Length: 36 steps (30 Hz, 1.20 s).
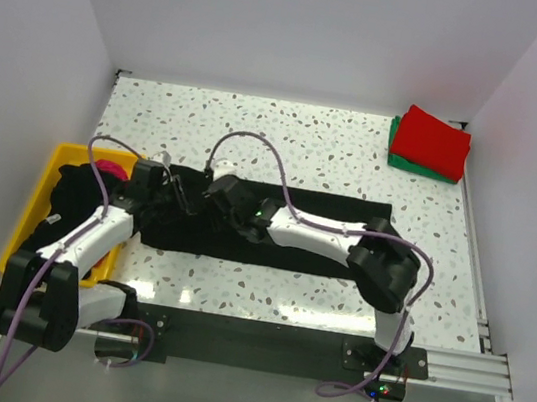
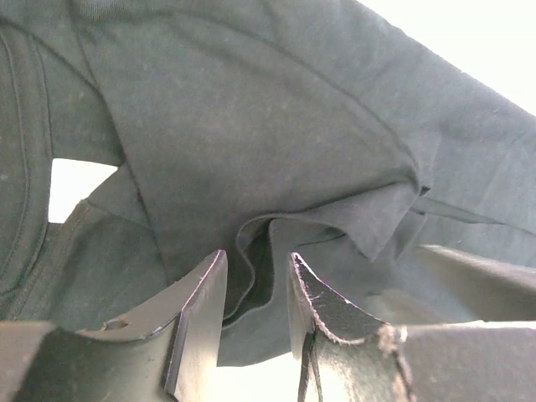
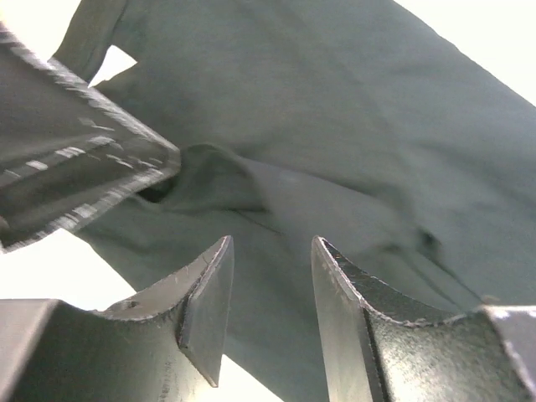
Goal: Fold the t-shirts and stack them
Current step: Fold the tshirt
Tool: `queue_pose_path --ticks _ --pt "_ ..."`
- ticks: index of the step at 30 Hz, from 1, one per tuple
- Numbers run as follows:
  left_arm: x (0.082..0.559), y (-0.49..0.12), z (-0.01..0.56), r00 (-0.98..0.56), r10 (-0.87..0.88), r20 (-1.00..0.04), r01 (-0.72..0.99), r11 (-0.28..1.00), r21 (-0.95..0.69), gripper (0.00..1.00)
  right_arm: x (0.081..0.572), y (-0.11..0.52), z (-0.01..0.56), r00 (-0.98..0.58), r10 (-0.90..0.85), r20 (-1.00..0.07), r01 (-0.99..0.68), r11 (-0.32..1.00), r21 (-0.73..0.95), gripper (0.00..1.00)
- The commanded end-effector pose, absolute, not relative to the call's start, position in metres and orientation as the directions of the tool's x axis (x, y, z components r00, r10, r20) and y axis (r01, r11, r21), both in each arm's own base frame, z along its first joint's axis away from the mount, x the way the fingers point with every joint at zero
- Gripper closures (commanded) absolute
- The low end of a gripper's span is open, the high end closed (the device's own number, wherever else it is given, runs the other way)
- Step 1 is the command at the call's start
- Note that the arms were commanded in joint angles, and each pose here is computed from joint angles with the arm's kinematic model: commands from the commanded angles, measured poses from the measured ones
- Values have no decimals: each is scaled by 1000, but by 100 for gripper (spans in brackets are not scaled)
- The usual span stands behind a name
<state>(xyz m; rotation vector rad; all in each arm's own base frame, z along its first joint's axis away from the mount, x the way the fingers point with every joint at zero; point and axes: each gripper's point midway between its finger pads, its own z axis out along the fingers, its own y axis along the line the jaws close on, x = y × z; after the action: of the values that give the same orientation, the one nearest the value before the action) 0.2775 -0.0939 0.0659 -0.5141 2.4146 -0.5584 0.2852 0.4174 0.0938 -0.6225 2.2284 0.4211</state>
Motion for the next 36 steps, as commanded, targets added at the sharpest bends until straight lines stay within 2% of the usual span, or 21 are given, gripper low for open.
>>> queue_pose_path --ticks 1,14,19,24,26,28,36 --pt "278 -94 65 -734 -483 -478 -214 831 -513 60 296 435 102 -474 -383 -793 -577 815 -49 54" --pt "270 -100 57 -754 -475 -454 -197 823 -533 62 310 433 82 -452 -421 -787 -481 857 -182 55" --pt "268 -102 58 -758 -471 -451 -188 820 -541 69 308 429 80 -462 -419 -782 -482 858 -176 68" --pt "267 -105 61 -762 -464 -453 -166 815 -555 82 304 420 88 -467 -400 -788 -467 869 -165 81" --pt "266 -106 62 -765 -459 -453 -158 815 -558 88 301 418 89 -474 -396 -787 -470 869 -154 77" --pt "266 -107 62 -767 -456 -451 -154 814 -561 90 297 417 91 -484 -383 -787 -479 868 -128 66" --pt "265 -107 62 -767 -456 -452 -152 813 -562 97 289 417 77 -506 -380 -774 -492 865 -103 55"
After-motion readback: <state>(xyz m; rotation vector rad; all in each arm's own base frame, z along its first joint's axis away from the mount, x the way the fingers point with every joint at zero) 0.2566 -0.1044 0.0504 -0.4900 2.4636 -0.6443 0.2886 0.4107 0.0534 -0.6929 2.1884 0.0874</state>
